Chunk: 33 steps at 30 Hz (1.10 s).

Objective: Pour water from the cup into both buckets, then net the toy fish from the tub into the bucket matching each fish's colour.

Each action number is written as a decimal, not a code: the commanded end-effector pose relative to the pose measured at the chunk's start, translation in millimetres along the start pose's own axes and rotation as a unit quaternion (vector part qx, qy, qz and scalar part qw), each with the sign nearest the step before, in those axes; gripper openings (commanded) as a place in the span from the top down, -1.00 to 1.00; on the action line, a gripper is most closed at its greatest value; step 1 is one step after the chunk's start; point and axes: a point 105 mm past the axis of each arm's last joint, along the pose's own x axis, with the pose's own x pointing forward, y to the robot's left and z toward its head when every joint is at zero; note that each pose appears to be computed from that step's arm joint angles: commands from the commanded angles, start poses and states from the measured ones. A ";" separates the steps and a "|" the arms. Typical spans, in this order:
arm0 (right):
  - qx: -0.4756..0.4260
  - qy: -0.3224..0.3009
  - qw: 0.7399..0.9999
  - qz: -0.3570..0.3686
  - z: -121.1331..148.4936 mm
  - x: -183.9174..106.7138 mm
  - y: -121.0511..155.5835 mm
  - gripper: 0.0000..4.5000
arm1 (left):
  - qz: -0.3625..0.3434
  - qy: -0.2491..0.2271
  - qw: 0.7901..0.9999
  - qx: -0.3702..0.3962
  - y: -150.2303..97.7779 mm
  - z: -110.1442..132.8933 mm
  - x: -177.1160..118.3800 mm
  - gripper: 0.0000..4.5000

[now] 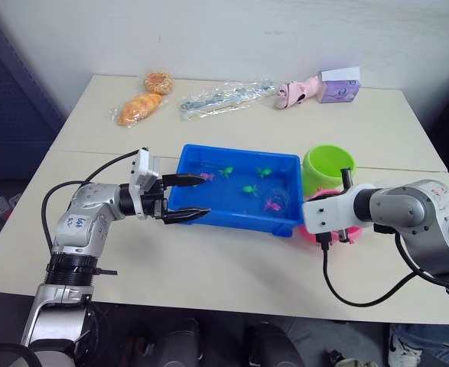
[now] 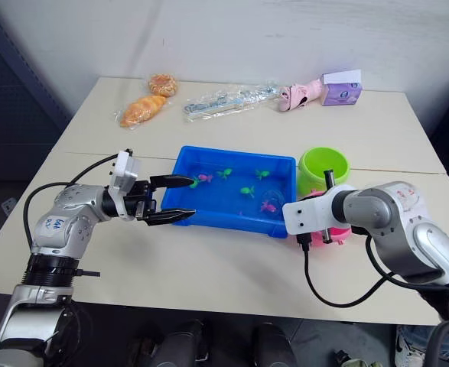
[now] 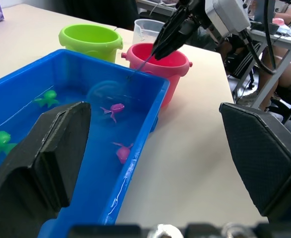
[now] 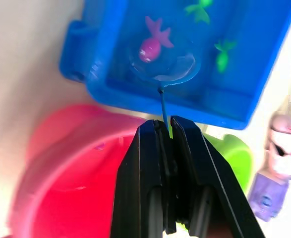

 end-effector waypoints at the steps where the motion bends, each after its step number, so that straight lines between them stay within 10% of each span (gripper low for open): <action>1: 0.066 -0.015 0.998 -0.012 3.0 -8.0 -5.1 1.00 | -0.007 -0.008 1.000 0.021 -2.3 11.3 -0.5 -0.98; 15: 0.411 -0.162 0.894 -0.077 1.2 -45.5 -11.1 1.00 | 0.008 -0.004 1.000 0.027 -3.7 11.2 -7.1 -0.98; 33: 0.427 -0.133 0.870 -0.206 -36.4 -121.5 34.6 1.00 | -0.065 -0.051 0.994 0.065 -9.8 41.9 30.2 -0.98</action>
